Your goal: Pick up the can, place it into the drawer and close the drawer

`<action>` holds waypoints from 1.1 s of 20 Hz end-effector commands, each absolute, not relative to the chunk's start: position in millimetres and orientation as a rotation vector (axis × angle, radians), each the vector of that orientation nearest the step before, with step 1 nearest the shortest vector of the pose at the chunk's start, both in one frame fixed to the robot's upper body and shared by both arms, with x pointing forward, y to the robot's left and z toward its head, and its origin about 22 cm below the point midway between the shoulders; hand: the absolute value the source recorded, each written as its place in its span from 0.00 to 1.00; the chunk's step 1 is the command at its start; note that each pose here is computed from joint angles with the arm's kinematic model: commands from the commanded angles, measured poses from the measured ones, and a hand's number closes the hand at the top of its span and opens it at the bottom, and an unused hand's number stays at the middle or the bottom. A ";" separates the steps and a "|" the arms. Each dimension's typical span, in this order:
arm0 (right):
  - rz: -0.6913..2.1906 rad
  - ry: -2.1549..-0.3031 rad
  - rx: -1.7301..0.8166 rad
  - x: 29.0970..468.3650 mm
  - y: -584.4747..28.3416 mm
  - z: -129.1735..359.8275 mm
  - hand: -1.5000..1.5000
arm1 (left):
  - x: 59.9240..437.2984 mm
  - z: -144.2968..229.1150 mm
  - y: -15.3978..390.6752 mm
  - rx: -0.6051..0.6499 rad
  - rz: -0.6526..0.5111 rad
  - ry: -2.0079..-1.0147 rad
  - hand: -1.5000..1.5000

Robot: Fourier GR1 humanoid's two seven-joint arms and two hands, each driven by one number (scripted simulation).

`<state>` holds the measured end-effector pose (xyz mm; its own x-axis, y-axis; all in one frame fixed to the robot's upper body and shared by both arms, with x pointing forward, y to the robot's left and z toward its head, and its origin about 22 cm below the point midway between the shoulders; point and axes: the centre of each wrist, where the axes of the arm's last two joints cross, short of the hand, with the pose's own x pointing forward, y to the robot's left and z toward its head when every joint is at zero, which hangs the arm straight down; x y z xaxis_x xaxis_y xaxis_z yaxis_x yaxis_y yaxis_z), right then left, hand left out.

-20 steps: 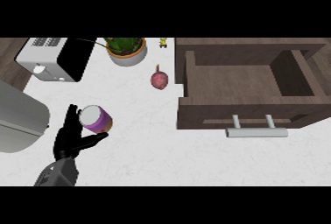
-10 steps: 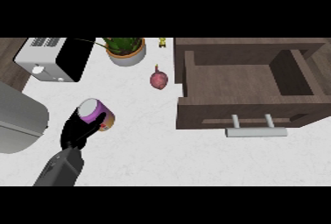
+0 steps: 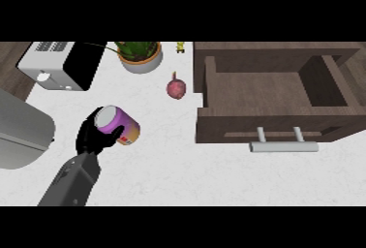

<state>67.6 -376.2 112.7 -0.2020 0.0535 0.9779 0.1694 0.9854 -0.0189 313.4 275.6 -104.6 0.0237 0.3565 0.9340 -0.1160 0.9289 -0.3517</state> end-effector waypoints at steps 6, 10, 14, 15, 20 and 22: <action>-0.150 -1.766 -0.202 67.3 -383.1 126.6 0.00 | 303.9 -74.2 231.7 -0.269 0.345 -1.565 1.00; -0.128 -1.771 -0.193 56.5 -359.9 105.4 0.00 | 312.8 -51.7 229.3 -0.263 0.316 -1.578 1.00; -0.154 -1.781 -0.177 58.1 -374.2 119.4 0.00 | 307.9 -23.3 206.4 -0.277 0.294 -1.649 1.00; -0.124 -1.752 -0.189 47.8 -379.7 109.5 0.00 | 320.2 1.7 203.4 -0.257 0.241 -1.688 1.00; -0.128 -1.781 -0.171 47.3 -362.1 118.1 0.00 | 320.8 37.8 200.7 -0.245 0.206 -1.686 1.00; -0.146 -1.778 -0.169 56.0 -357.3 120.1 0.00 | 327.9 63.5 190.2 -0.232 0.196 -1.686 1.00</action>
<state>56.7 -367.2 118.1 -0.2068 0.0491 0.9772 0.1907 0.9816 -0.0090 325.5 198.7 28.6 -0.1078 0.2870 0.9518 0.0339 0.9579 -0.2850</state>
